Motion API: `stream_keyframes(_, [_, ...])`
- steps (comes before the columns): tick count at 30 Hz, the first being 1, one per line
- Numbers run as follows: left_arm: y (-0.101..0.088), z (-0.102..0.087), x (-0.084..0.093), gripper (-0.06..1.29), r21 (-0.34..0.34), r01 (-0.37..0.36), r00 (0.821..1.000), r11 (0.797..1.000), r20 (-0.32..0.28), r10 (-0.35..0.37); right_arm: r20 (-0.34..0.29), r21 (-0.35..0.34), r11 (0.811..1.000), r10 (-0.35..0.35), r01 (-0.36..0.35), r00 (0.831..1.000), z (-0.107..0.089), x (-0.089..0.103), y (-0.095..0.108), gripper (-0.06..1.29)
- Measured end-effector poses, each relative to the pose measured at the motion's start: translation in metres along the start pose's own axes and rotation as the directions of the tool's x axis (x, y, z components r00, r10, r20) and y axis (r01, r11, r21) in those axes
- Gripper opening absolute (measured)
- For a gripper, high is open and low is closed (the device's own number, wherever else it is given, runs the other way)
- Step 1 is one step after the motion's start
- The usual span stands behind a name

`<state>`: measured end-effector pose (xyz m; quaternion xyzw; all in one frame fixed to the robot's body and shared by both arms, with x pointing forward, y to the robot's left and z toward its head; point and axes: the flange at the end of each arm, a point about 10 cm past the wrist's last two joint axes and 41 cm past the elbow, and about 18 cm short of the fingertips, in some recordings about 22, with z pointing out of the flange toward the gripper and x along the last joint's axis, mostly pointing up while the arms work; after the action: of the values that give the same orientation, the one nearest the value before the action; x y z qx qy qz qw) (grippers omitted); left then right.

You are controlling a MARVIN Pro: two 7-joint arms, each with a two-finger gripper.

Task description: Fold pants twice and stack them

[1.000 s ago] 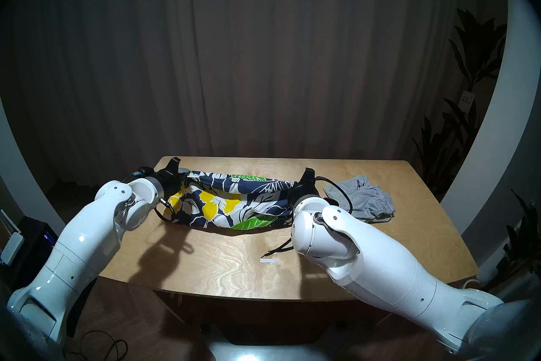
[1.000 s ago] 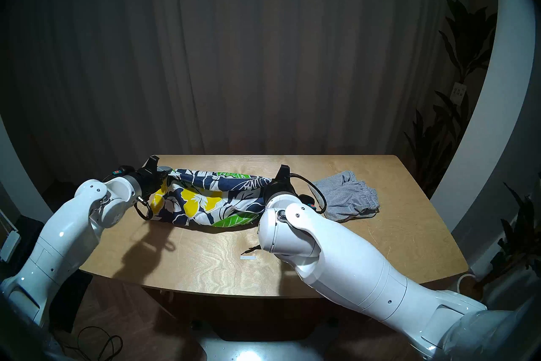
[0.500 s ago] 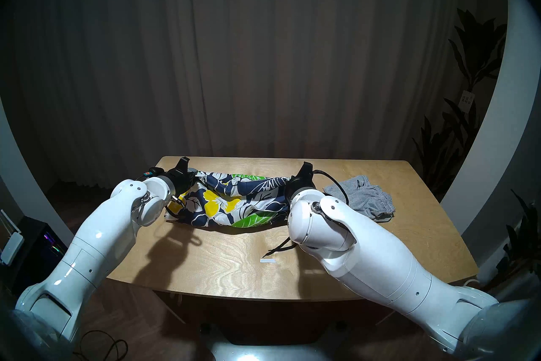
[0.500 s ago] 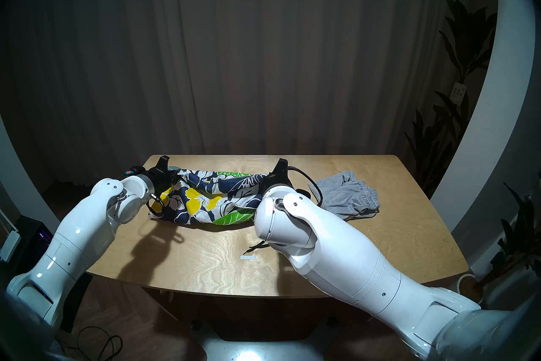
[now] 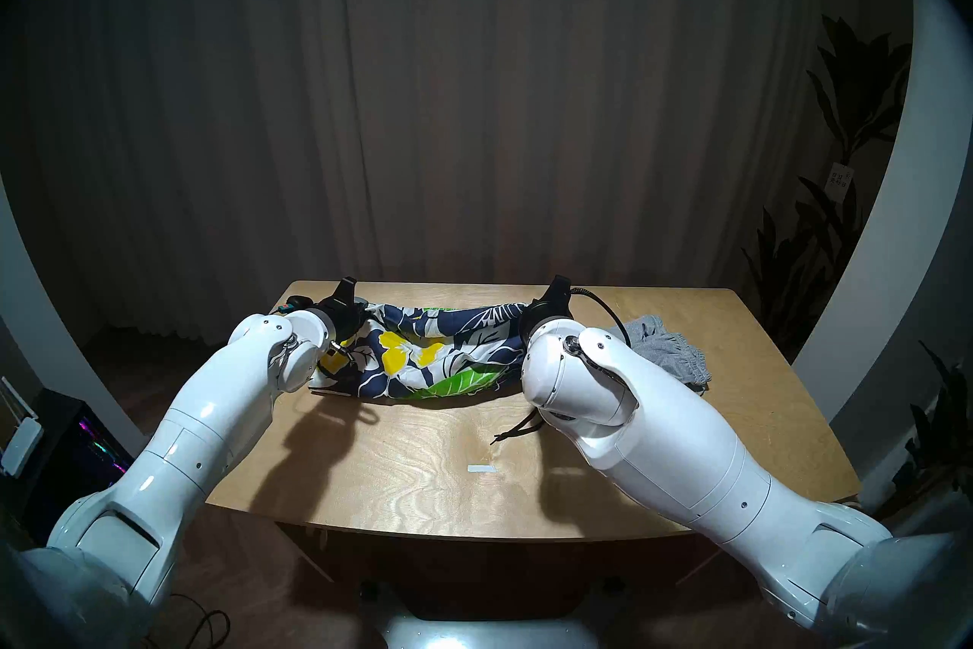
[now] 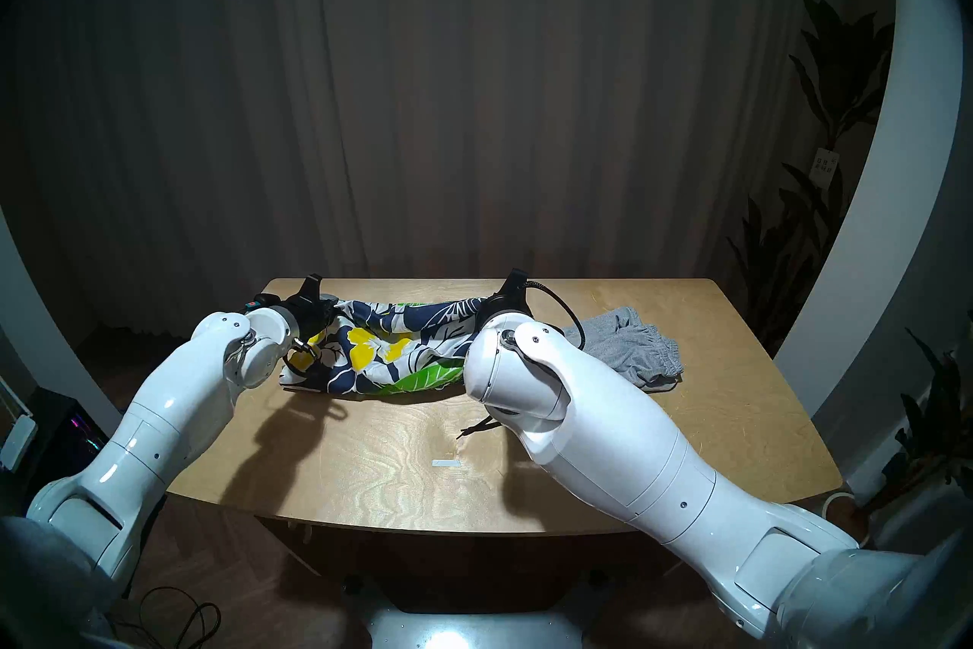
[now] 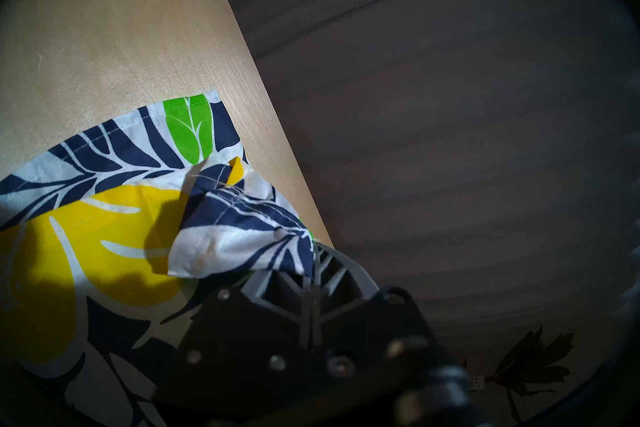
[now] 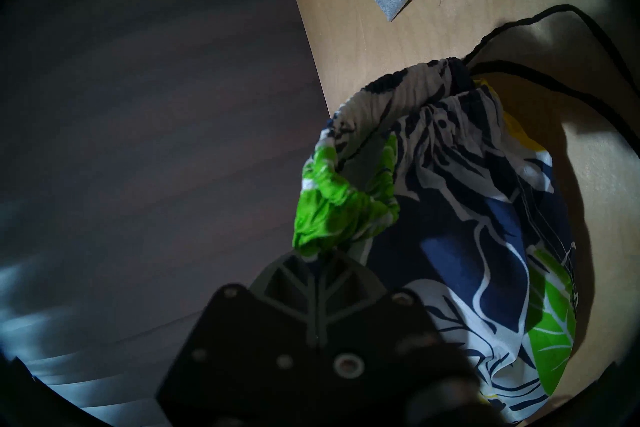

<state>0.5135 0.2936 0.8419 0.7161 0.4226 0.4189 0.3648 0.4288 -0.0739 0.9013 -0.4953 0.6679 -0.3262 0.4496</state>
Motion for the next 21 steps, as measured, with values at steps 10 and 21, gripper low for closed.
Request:
stream_keyframes(10, [-0.002, 0.020, 0.001, -0.03, 0.033, 0.008, 1.000, 0.999, -0.022, -0.008, -0.044, -0.017, 0.999, -0.030, 0.029, 0.999, 0.023, 0.012, 0.008, -0.03])
stream_keyframes(21, [-0.006, 0.039, -0.003, -0.03, 0.070, 0.013, 0.999, 0.997, -0.034, -0.011, -0.044, -0.010, 0.998, -0.063, 0.062, 0.997, 0.043, 0.011, 0.006, -0.03])
